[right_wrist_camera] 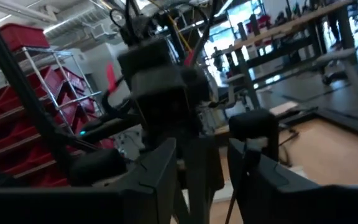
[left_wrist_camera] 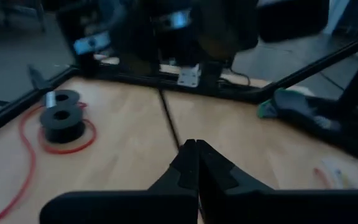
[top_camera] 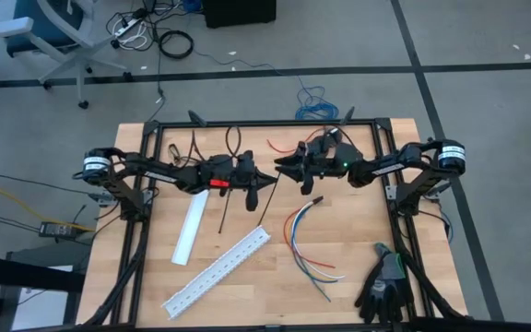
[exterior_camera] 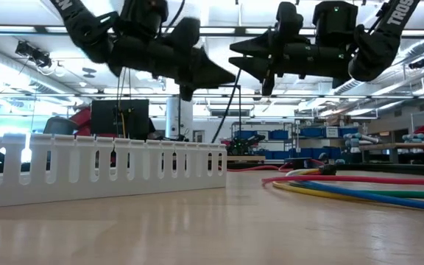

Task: Ziptie cables
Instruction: Wrap the right black zip tie

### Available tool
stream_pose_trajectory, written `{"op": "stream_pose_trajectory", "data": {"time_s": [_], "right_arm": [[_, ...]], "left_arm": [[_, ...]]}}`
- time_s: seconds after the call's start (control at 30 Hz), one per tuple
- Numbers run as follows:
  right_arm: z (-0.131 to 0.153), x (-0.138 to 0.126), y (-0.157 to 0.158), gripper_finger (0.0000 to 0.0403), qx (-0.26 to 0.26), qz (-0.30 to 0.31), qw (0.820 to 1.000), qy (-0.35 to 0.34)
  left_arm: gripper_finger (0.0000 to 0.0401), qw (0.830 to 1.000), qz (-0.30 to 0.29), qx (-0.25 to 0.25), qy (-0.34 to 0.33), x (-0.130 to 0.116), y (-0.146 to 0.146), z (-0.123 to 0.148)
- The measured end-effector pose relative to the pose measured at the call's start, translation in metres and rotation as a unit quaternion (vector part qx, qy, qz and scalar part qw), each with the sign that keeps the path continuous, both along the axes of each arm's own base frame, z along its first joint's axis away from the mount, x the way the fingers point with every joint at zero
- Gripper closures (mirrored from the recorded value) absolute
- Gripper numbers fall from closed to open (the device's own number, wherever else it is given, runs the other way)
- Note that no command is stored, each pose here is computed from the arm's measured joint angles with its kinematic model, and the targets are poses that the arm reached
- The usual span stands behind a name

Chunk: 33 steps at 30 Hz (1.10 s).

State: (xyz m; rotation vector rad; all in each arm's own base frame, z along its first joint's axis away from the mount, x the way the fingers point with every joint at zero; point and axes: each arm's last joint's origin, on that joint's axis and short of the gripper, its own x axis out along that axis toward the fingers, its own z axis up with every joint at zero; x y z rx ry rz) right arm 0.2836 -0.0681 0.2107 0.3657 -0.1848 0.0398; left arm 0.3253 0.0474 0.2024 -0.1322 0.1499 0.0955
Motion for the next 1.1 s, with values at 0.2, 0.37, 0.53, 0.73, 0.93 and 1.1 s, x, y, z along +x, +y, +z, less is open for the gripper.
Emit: {"op": "stream_pose_trajectory", "data": {"time_s": [0.2, 0.37, 0.53, 0.73, 0.93, 1.1], "right_arm": [[-0.001, -0.011, -0.010, 0.0262, -0.015, -0.018, 1.000, 0.003], [-0.001, -0.011, -0.010, 0.0269, -0.039, 0.003, 0.999, 0.005], [-0.002, -0.011, -0.009, 0.0273, -0.045, 0.009, 0.999, 0.006], [-0.002, -0.011, -0.008, 0.0275, -0.045, 0.033, 0.998, 0.008], [-0.002, -0.011, -0.007, 0.0277, -0.049, 0.049, 0.998, 0.008], [-0.002, -0.011, -0.006, 0.0279, -0.065, 0.058, 0.996, 0.007]], "left_arm": [[0.0401, 0.999, 0.022, 0.015, -0.046, -0.017, 0.012, -0.011], [0.0400, 0.998, 0.032, 0.025, -0.047, -0.020, 0.018, -0.012], [0.0388, 0.997, 0.046, 0.021, -0.058, -0.019, 0.024, -0.007], [0.0371, 0.998, 0.029, -0.003, -0.062, -0.018, 0.022, -0.007], [0.0314, 0.997, 0.013, -0.043, -0.057, -0.018, 0.021, -0.008], [0.0261, 0.990, 0.036, -0.118, -0.064, -0.020, 0.027, -0.009]]}}
